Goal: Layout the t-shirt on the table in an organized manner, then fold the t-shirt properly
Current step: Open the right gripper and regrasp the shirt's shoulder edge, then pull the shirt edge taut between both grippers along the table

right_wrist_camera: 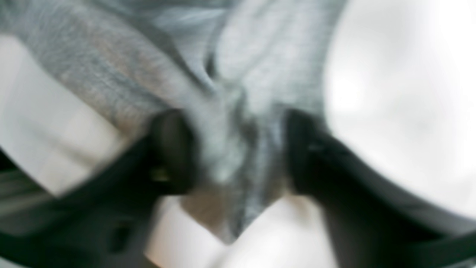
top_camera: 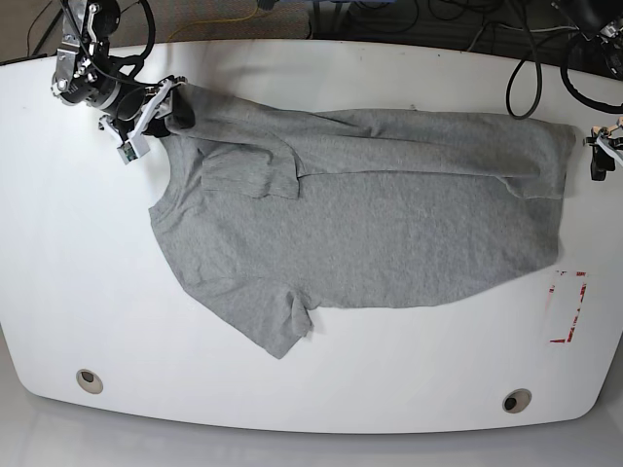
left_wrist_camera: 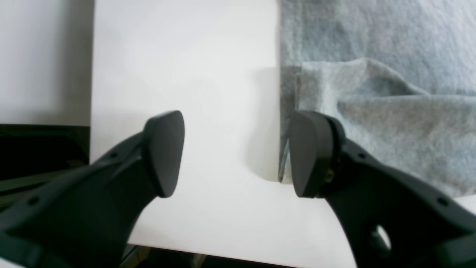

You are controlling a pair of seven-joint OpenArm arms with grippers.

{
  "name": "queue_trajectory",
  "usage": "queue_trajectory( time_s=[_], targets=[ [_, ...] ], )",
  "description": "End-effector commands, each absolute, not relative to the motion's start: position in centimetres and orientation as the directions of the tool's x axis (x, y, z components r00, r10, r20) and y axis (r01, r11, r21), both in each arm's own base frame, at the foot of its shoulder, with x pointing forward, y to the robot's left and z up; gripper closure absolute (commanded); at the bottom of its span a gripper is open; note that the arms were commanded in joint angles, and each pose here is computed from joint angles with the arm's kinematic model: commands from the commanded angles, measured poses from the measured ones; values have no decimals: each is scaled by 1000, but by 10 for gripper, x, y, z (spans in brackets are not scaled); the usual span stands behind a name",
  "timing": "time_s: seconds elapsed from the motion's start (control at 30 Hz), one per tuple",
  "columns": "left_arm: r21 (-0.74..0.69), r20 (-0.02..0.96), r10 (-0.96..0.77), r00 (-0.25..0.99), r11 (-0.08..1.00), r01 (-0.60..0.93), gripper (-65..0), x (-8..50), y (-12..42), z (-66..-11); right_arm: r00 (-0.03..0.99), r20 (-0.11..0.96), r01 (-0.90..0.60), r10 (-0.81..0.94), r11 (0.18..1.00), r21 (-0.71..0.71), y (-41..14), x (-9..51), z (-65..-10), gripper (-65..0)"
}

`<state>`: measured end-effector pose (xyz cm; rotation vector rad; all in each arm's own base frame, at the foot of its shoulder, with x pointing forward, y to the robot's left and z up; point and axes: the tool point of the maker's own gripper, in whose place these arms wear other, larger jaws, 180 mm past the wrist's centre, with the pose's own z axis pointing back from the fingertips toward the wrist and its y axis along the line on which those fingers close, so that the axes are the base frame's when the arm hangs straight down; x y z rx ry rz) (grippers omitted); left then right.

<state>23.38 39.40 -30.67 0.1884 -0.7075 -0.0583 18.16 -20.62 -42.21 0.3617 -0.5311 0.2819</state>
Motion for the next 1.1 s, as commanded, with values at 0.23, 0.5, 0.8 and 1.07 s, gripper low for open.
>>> queue_trajectory(
  time_s=[0.23,0.5,0.8,1.07],
  targets=[
    [218,638,-147,756,976,6,-414,230,398,-301,851,467,-372,240,904,213,-223,170,-428,-59],
    [196,615,-141,776,980,23,-414,227,393,-314,850,464,-378,251,903,204,-227,170,-426,-57],
    [123,588,-106,802,992,42,-414,229,379,-341,848,460,-385,263,902,193,-231,170,-425,-57],
    [88,518,-93,850,995,55,-414,225,369,-372,841,463,-404,280,894,194,-229,169,-425,-57]
  ],
)
